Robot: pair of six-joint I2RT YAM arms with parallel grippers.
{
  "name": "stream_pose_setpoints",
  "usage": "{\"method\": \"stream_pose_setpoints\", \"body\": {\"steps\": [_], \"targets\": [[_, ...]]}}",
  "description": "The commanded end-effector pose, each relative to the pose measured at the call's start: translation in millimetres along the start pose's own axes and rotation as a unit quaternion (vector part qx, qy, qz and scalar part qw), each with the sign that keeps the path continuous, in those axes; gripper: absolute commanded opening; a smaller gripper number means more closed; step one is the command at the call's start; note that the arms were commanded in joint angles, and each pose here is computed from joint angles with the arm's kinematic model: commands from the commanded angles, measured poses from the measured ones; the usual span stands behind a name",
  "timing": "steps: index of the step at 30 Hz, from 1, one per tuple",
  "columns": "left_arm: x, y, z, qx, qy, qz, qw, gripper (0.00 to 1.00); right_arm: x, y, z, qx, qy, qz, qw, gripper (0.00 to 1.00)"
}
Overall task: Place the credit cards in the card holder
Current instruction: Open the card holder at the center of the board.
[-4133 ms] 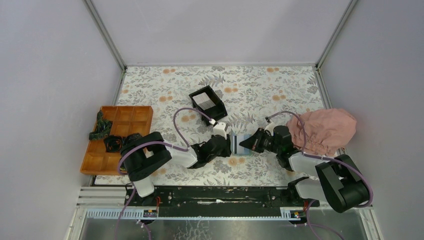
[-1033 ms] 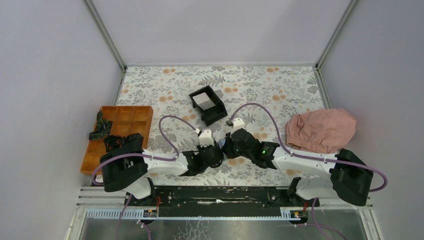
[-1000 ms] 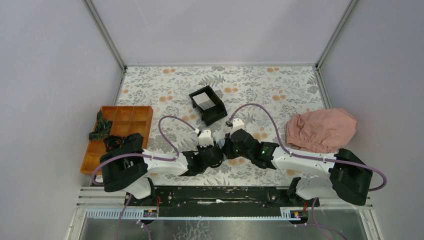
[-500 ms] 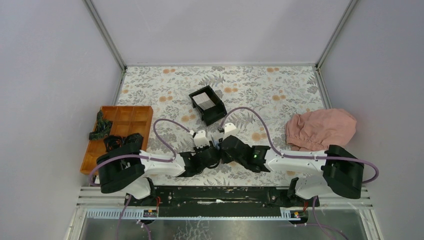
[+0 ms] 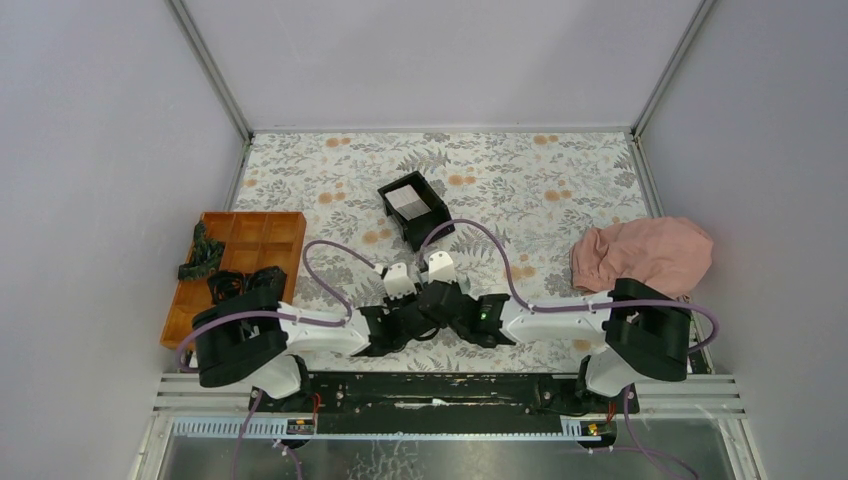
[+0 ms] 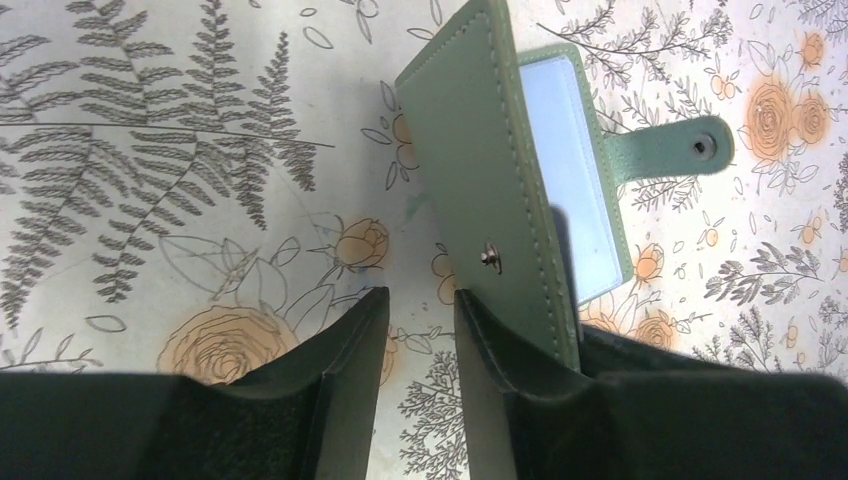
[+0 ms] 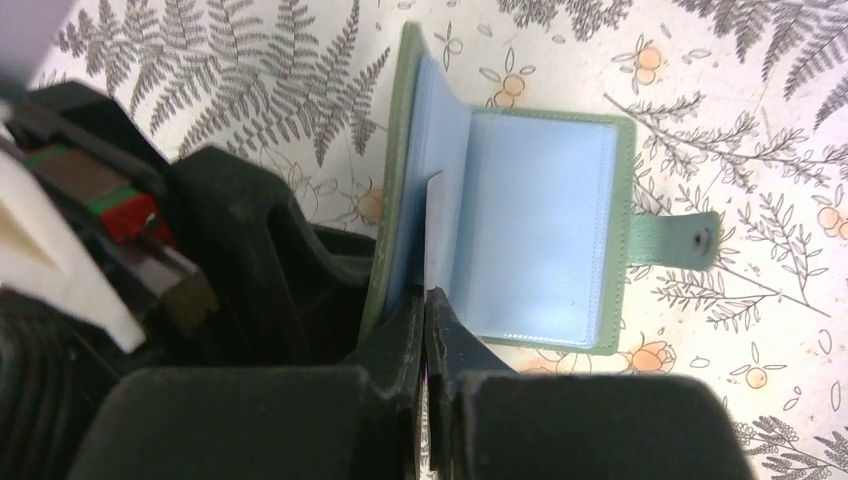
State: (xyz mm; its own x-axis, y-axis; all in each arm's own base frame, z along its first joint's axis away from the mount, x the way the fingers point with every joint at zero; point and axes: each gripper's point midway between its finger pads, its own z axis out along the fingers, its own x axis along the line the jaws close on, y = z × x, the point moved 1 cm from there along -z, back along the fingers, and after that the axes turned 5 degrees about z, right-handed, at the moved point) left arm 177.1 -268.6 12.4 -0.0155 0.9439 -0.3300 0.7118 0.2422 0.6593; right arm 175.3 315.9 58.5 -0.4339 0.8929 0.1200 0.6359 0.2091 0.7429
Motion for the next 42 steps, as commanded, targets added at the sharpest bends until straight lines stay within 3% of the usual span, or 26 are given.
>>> {"method": "stream_pose_setpoints", "body": {"steps": [1,7,24,35,42], "targets": [[103.9,-63.4,-23.8,0.131,0.149,0.118,0.973,0.43,35.8,5.0,2.6,-0.016,0.016,-0.009,1.000,0.00],[98.6,-50.8,-40.8,0.110,0.145,0.105,0.978,0.49,32.9,-4.7,10.1,-0.007,-0.007,-0.017,1.000,0.00],[72.6,-17.1,-80.9,0.051,0.099,0.047,0.993,0.52,28.1,-58.3,37.7,0.054,-0.031,-0.043,0.997,0.00],[67.9,24.4,-122.2,-0.026,0.052,-0.064,0.996,0.48,32.8,-73.9,42.7,0.073,-0.028,-0.050,0.996,0.00],[60.7,45.1,-126.4,-0.076,0.012,-0.132,0.988,0.42,35.4,-85.9,43.3,0.097,-0.016,-0.050,0.994,0.00]]}}
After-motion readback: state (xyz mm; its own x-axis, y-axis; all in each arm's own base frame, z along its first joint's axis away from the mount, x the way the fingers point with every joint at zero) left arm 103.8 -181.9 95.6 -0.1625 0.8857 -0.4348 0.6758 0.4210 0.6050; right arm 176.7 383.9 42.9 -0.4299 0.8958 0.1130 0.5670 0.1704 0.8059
